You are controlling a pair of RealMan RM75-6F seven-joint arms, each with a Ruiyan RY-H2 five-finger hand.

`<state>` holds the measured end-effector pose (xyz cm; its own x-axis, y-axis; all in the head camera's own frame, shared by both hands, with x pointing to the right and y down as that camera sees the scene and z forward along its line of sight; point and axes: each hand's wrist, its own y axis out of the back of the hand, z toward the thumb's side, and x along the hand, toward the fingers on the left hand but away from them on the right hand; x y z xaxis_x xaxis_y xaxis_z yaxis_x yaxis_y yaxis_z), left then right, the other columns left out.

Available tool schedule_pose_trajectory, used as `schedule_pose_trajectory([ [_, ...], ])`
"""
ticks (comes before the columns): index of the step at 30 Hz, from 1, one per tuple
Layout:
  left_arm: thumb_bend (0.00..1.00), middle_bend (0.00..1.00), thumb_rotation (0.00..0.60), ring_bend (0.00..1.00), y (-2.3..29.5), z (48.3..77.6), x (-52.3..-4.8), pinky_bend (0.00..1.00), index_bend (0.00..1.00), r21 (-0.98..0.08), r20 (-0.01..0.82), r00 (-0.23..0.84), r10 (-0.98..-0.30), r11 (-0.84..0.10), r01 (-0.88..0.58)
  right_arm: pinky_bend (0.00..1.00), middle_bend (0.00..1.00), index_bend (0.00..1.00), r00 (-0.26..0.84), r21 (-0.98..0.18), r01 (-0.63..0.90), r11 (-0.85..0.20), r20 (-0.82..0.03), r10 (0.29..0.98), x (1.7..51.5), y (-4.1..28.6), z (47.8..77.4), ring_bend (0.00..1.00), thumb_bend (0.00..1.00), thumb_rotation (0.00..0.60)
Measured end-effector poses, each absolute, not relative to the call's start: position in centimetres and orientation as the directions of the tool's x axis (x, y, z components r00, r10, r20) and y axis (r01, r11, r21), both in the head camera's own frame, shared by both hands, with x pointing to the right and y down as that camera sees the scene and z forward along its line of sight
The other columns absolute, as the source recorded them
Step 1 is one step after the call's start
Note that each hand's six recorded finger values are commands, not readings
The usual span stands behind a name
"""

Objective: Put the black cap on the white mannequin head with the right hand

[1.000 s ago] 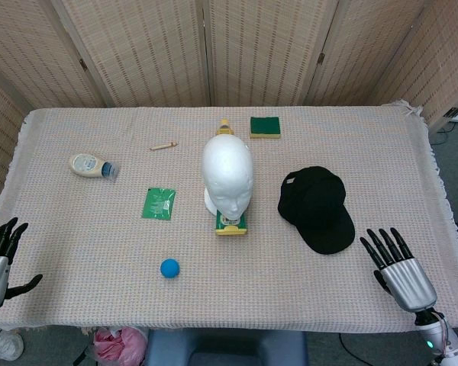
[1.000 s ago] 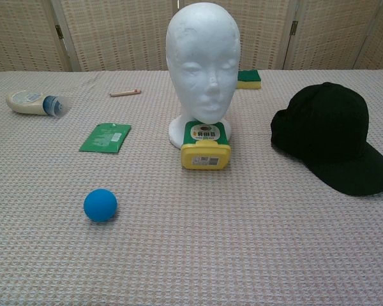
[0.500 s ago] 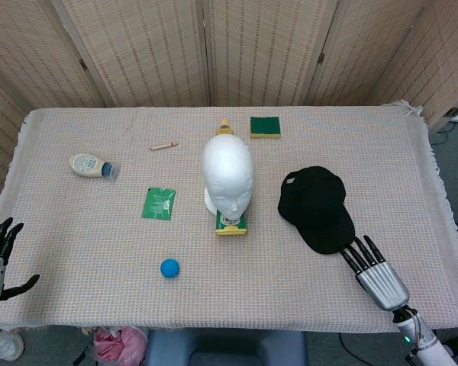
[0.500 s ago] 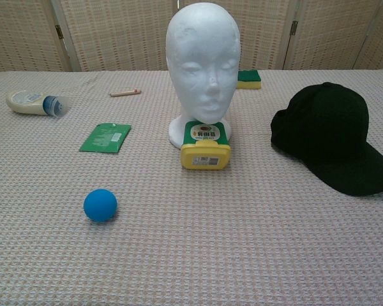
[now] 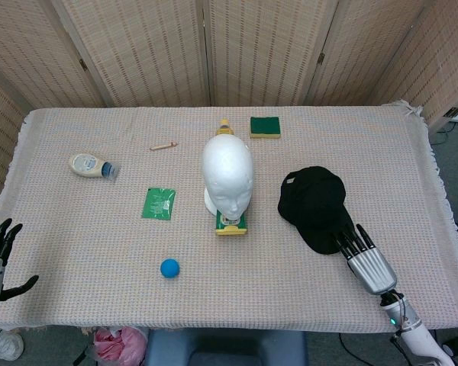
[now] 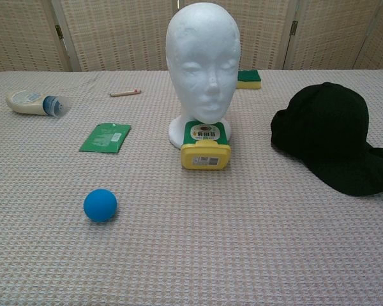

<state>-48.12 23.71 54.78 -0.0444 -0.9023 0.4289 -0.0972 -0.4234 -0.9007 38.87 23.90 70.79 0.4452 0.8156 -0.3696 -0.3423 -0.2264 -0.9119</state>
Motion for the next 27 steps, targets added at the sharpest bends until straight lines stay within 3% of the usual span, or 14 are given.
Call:
schedule_pose_trajectory([
  [21,0.18,0.00,0.600,0.00,24.1,54.4,-49.1,0.17,0.00,-0.903,0.428,-0.068,-0.901,-0.425,-0.057,0.18,0.26,0.15,0.383,-0.898,-0.349,-0.270,-0.399,0.833,37.3,22.1,73.5,0.05,0.35,0.600],
  [27,0.18,0.00,0.600,0.00,24.2,54.2,-49.5,0.17,0.00,-0.904,0.427,-0.078,-0.901,-0.424,-0.047,0.21,0.30,0.20,0.377,-0.905,-0.335,-0.264,-0.385,0.843,36.6,21.6,73.7,0.08,0.38,0.600],
])
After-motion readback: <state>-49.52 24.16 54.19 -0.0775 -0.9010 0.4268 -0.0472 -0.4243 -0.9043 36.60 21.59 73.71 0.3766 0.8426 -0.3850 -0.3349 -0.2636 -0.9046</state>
